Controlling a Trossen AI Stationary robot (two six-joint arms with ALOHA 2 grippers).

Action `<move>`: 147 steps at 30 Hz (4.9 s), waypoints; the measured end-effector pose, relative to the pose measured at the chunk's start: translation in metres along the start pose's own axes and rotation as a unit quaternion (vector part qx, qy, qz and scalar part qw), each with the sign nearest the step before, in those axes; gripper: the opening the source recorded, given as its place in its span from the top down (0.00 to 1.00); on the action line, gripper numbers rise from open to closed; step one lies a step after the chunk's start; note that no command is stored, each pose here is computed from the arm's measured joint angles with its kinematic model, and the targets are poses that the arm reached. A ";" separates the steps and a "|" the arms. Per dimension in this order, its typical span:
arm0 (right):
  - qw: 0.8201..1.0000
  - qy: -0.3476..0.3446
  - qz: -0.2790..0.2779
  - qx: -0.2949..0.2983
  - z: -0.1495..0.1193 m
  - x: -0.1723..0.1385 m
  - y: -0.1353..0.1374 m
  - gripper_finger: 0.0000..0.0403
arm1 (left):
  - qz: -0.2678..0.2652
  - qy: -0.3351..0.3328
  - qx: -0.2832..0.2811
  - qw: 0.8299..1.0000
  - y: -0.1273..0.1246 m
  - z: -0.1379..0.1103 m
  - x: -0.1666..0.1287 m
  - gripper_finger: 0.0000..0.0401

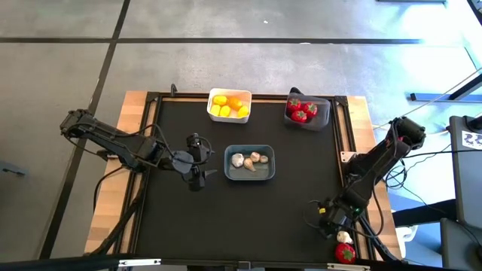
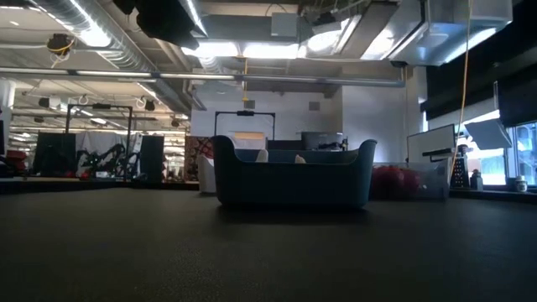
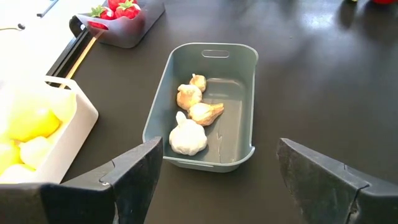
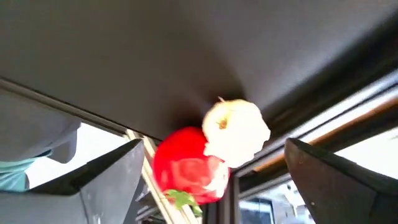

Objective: Sort produce into baskets
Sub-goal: Put the white garlic into the blue bin, then put the red tomato into the black bin

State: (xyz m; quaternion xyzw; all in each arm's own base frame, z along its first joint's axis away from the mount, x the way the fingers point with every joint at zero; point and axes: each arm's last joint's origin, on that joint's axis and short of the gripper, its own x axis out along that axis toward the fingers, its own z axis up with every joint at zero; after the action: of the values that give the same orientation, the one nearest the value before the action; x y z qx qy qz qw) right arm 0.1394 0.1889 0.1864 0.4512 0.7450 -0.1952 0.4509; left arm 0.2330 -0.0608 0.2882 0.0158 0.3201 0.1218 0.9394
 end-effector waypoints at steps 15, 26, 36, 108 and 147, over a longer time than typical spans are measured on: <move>0.995 0.074 -0.063 0.021 0.010 0.030 0.005 0.04 | 0.000 0.000 0.000 1.000 0.000 0.000 0.000 0.23; 0.993 0.069 -0.086 0.030 0.017 0.046 0.008 0.06 | 0.000 0.000 0.000 1.000 0.000 0.000 0.000 0.23; 0.993 0.070 -0.091 0.024 0.019 0.051 0.009 0.37 | 0.000 0.000 -0.001 1.000 0.000 0.000 0.000 0.23; 0.834 -0.480 -0.047 -0.267 0.154 -0.154 0.086 0.49 | 0.000 0.000 -0.009 1.000 0.000 0.000 0.000 0.23; 0.942 -0.219 -0.030 -0.253 0.032 -0.064 0.083 0.29 | 0.000 0.000 -0.009 1.000 0.000 0.000 0.000 0.23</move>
State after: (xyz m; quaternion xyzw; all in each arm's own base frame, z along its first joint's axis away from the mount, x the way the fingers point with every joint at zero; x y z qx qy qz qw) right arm 0.2376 0.1771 0.2340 0.2462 0.6660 -0.1078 0.6958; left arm 0.2330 -0.0608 0.2882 0.0071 0.3189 0.1245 0.9395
